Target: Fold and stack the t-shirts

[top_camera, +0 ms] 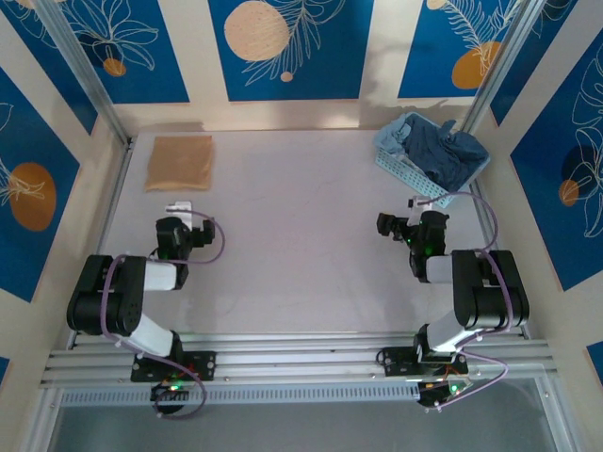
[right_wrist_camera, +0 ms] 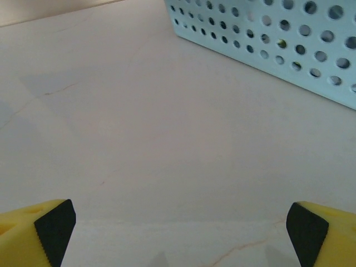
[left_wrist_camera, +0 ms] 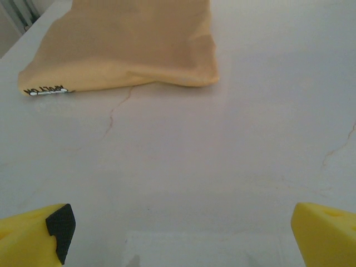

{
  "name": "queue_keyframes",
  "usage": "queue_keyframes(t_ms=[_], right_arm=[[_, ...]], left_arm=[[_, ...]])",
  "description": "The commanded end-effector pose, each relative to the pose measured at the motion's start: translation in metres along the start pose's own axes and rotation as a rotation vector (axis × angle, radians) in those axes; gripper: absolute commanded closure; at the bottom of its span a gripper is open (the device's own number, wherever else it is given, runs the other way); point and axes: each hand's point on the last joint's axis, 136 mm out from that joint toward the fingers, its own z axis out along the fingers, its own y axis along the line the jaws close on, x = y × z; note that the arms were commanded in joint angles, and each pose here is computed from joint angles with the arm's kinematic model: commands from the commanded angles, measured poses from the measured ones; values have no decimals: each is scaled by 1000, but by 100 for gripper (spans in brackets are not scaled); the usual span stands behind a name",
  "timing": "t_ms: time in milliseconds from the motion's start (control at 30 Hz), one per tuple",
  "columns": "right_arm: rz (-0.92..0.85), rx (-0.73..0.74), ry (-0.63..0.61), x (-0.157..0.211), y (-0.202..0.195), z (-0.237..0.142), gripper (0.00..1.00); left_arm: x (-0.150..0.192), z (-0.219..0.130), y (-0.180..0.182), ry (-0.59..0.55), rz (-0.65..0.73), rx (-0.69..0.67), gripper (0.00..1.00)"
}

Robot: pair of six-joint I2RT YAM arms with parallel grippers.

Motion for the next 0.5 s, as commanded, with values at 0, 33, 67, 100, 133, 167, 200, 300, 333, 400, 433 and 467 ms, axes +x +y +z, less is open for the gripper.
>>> queue_keyframes(t_ms=[0, 33, 67, 100, 133, 167, 200, 300, 333, 400, 433, 467], right_arm=[[-80, 7, -82, -24, 8, 3, 1], [-77, 9, -66, -22, 7, 3, 1], [-80, 9, -80, -23, 7, 4, 1], [-77, 9, -70, -23, 7, 4, 1], [-76, 6, -73, -23, 7, 3, 1], [-78, 6, -79, -23, 8, 2, 1], [-75, 5, -72, -23, 7, 3, 1], [-78, 3, -76, -23, 8, 3, 1], [-78, 4, -78, -24, 8, 2, 1], [-80, 3, -75, -23, 8, 3, 1], [-81, -7, -70, -22, 10, 4, 1], [-82, -14, -66, -22, 10, 4, 1]], left_arm=[[-15, 1, -5, -52, 13, 17, 0], [-15, 1, -4, -52, 15, 16, 0], [-15, 1, -5, -51, 15, 16, 0], [-15, 1, -5, -52, 17, 16, 0], [-15, 0, -5, -53, 17, 16, 0], [-15, 0, -5, -53, 19, 16, 0], [-15, 0, -6, -53, 21, 16, 0], [-15, 0, -6, -53, 23, 15, 0], [-15, 0, -6, -53, 23, 15, 0], [-15, 0, -6, -53, 23, 14, 0], [-15, 0, -6, -52, 25, 15, 0], [-15, 1, -6, -52, 26, 15, 0]])
